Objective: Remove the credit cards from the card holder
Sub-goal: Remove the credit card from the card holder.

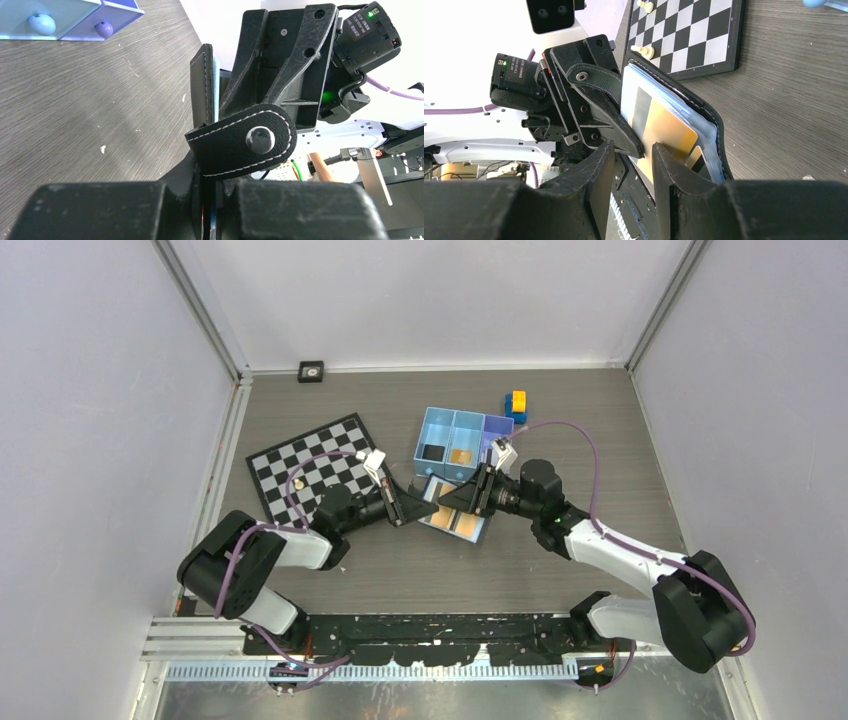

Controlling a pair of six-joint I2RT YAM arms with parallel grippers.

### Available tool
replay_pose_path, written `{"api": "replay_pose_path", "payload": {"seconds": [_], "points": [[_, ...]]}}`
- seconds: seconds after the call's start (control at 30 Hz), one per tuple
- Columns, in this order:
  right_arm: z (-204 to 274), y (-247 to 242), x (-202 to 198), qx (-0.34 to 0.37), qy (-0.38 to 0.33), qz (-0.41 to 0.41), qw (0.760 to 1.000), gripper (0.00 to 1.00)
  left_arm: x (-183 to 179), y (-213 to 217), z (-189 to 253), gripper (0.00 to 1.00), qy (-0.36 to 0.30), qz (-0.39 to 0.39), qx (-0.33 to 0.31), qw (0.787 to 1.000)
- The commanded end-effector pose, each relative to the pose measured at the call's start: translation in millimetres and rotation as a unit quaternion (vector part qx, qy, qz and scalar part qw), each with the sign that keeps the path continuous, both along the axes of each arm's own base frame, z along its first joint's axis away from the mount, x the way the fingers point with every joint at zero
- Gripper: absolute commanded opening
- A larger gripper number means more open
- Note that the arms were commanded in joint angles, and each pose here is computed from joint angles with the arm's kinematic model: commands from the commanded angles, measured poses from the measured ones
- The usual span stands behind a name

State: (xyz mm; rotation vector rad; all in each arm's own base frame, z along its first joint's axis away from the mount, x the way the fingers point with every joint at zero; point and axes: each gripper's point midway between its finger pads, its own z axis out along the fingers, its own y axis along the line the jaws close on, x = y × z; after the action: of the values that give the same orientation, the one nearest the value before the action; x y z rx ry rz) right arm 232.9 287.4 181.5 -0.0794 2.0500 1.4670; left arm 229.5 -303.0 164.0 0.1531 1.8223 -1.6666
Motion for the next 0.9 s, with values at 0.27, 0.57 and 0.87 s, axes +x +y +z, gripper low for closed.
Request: {"api": "replay_pose_path", "payload": {"seconds": [0.27,0.57,0.87], "points": [[8,-4,5,0.004,-0.015,-0.019,1.0,0.38,2,15,42,0.0,-0.069,0.036,-0.033,0.996],[5,-1,6,0.007,-0.007,-0.012,1.0,0.35,2,21,49,0.0,-0.069,0.046,-0.041,0.996],[13,0,4,0.031,-0.009,-0.006,0.999,0.27,-7,14,63,0.0,-0.076,0.005,-0.088,0.993]]}}
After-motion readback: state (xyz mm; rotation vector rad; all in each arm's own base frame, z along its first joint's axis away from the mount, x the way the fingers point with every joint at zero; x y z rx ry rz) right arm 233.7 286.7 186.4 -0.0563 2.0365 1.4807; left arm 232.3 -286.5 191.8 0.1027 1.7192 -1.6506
